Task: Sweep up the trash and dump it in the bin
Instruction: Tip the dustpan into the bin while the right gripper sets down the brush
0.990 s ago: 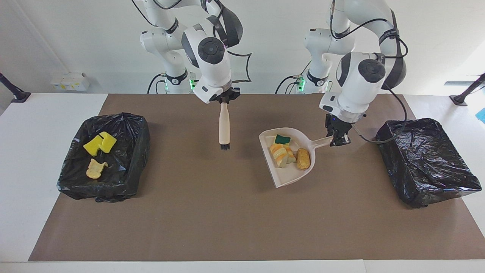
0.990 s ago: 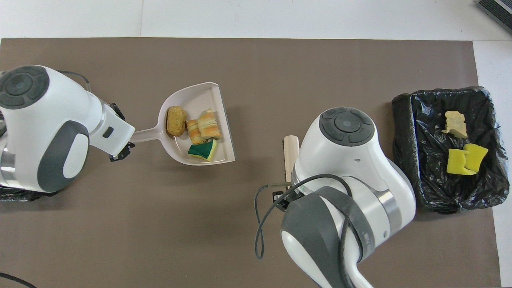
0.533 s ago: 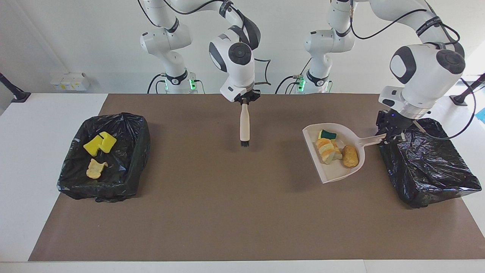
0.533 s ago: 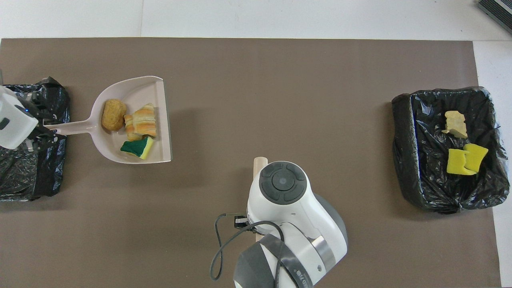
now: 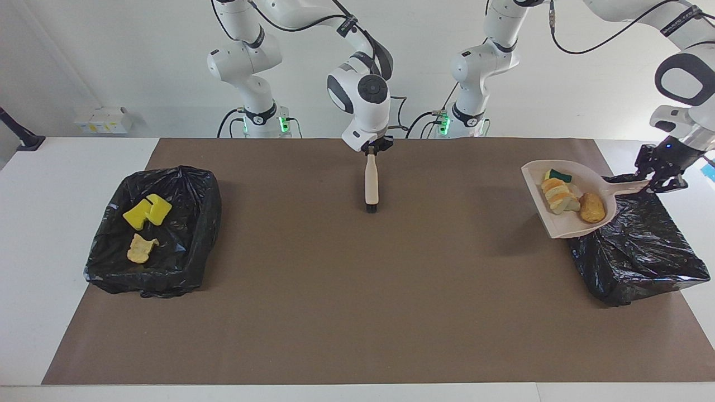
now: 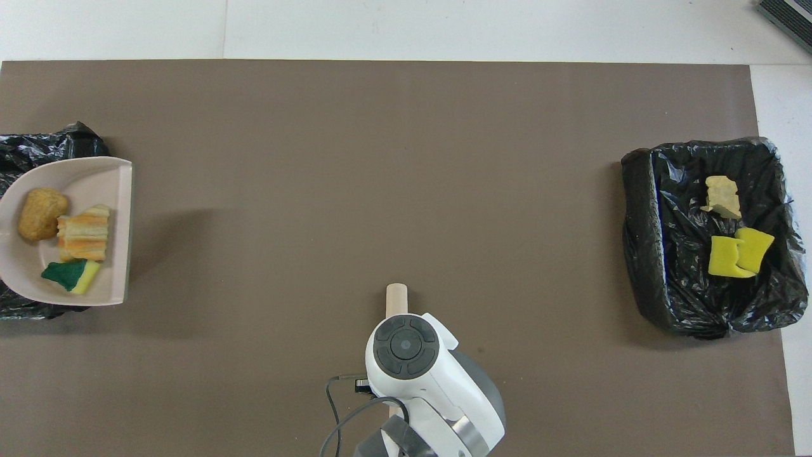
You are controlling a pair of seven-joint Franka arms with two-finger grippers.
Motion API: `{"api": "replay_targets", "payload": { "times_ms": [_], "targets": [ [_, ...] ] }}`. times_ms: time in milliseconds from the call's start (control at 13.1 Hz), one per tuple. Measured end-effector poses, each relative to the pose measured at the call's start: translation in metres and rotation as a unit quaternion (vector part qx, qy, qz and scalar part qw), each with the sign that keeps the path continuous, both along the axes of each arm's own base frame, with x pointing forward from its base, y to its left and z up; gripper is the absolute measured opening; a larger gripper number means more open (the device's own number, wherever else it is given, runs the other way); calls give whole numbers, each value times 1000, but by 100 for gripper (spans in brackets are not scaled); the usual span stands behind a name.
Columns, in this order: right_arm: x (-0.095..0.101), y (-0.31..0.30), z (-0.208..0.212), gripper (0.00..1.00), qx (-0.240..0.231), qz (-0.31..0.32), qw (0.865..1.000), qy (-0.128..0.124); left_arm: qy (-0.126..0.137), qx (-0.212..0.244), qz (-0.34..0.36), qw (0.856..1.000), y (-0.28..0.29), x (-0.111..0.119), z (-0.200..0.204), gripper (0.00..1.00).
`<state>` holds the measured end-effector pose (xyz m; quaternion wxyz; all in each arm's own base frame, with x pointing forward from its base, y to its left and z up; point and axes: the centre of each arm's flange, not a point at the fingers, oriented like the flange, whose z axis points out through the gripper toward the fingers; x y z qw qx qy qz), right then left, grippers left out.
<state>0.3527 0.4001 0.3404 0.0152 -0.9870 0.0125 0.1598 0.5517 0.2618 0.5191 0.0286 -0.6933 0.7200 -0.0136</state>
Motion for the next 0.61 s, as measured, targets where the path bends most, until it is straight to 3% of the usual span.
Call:
{"api": "replay_targets", "payload": {
  "times_ms": [381,533,609],
  "targets": [
    [-1,-2,-5,26,5,10,1000,-4,4,135,-17,991,61,31,34,32],
    [0,-2,-5,42,7,16,1000,-4,4,203,-13,979,68,40,38,32],
    [0,-2,-4,54,9,18,1000,-5,9,236,-15,971,68,42,39,32]
  ]
}}
